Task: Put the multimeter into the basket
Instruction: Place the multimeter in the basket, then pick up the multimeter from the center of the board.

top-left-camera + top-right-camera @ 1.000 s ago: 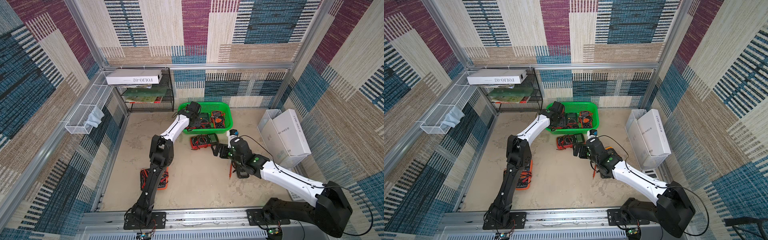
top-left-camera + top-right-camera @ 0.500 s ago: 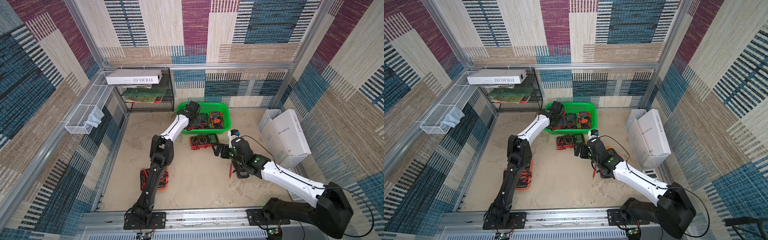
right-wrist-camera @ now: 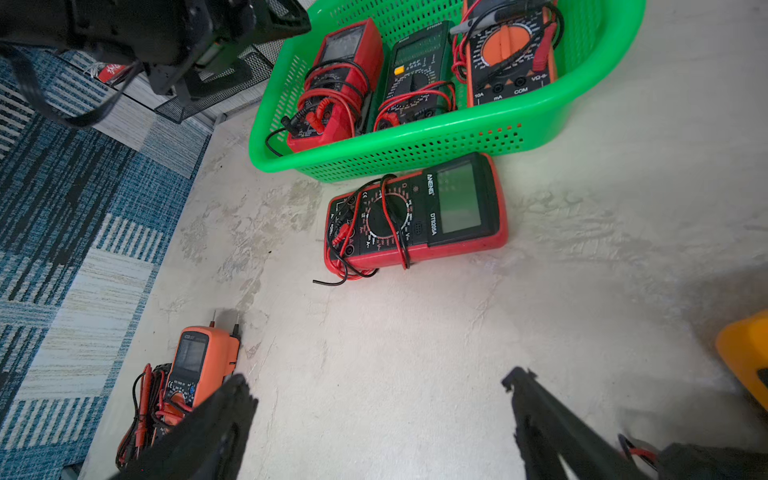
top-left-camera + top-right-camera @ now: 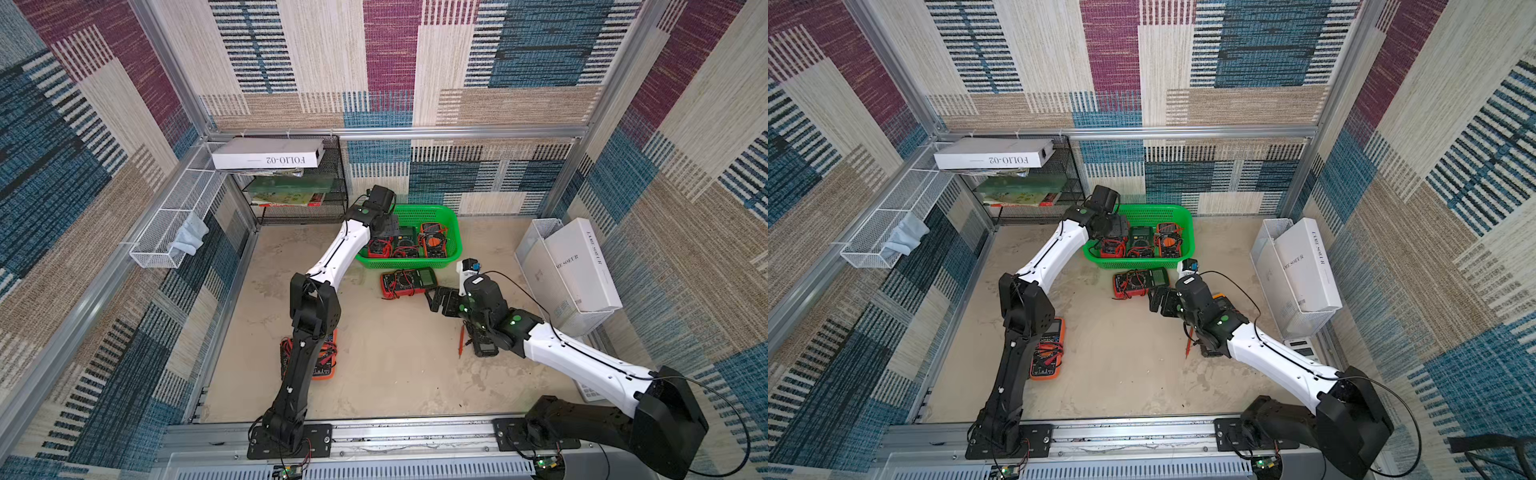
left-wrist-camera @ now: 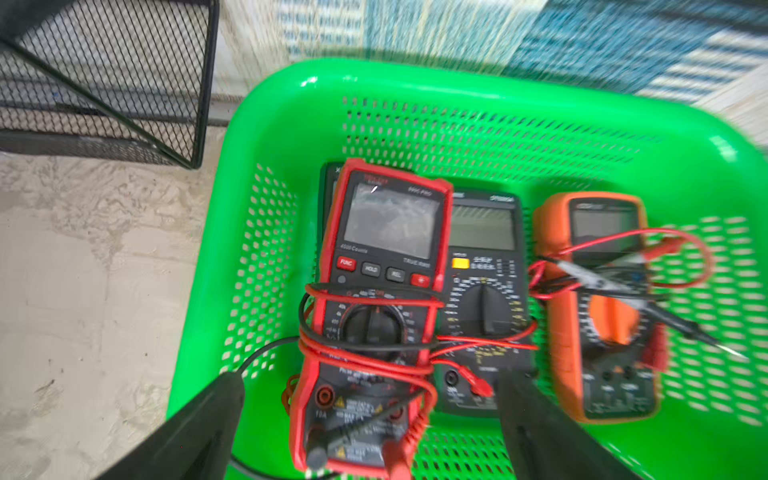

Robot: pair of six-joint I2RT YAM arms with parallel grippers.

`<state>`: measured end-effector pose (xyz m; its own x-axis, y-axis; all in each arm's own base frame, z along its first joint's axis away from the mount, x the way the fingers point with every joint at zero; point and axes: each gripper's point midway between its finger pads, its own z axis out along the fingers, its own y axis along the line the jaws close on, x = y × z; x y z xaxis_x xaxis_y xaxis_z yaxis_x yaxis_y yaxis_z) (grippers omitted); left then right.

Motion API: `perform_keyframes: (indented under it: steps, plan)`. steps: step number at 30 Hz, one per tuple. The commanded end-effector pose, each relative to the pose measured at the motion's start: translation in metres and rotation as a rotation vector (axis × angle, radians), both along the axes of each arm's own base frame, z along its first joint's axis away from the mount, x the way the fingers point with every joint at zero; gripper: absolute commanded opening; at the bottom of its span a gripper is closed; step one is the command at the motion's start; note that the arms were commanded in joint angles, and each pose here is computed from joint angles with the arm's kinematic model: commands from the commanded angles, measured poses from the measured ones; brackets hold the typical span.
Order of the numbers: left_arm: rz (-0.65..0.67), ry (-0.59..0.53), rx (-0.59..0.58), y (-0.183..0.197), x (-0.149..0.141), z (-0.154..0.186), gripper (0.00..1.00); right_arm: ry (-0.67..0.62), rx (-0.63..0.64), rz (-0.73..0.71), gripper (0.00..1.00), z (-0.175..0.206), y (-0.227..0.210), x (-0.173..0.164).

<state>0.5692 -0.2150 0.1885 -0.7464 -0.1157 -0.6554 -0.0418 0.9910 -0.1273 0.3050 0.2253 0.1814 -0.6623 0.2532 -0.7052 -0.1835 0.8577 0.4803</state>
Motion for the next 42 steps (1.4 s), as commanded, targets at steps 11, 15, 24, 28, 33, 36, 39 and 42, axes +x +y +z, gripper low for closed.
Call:
perform_keyframes:
  steps: [11, 15, 24, 28, 33, 36, 39, 42]
  plan:
    - [-0.057, -0.054, -0.017, 0.016, -0.068, 0.044, 1.0, -0.019, 0.023, 0.005, 0.99, 0.004, 0.001, -0.001]
    - [-0.044, -0.03, -0.011, 0.034, -0.102, 0.036, 1.0, -0.023, 0.022, 0.006, 1.0, 0.003, -0.001, -0.004]
    - [-0.012, 0.128, 0.076, 0.083, -0.193, -0.015, 1.0, -0.011, 0.001, 0.017, 1.0, -0.002, -0.005, -0.013]
    - [0.048, 0.186, 0.105, 0.107, -0.23, -0.037, 1.0, -0.007, 0.005, 0.039, 1.0, -0.004, -0.003, -0.021]
    - [0.132, 0.232, 0.084, 0.127, -0.264, -0.061, 1.0, 0.021, -0.002, 0.061, 0.99, -0.012, 0.0, -0.031]
    - [0.175, 0.251, 0.078, 0.137, -0.28, -0.075, 1.0, 0.032, -0.007, 0.073, 1.0, -0.015, 0.001, -0.035]
    - [0.21, 0.274, 0.074, 0.145, -0.293, -0.088, 1.0, 0.038, -0.004, 0.083, 1.0, -0.017, 0.004, -0.037]
    - [0.242, 0.283, 0.075, 0.154, -0.302, -0.097, 1.0, 0.041, -0.003, 0.091, 1.0, -0.018, 0.007, -0.039]
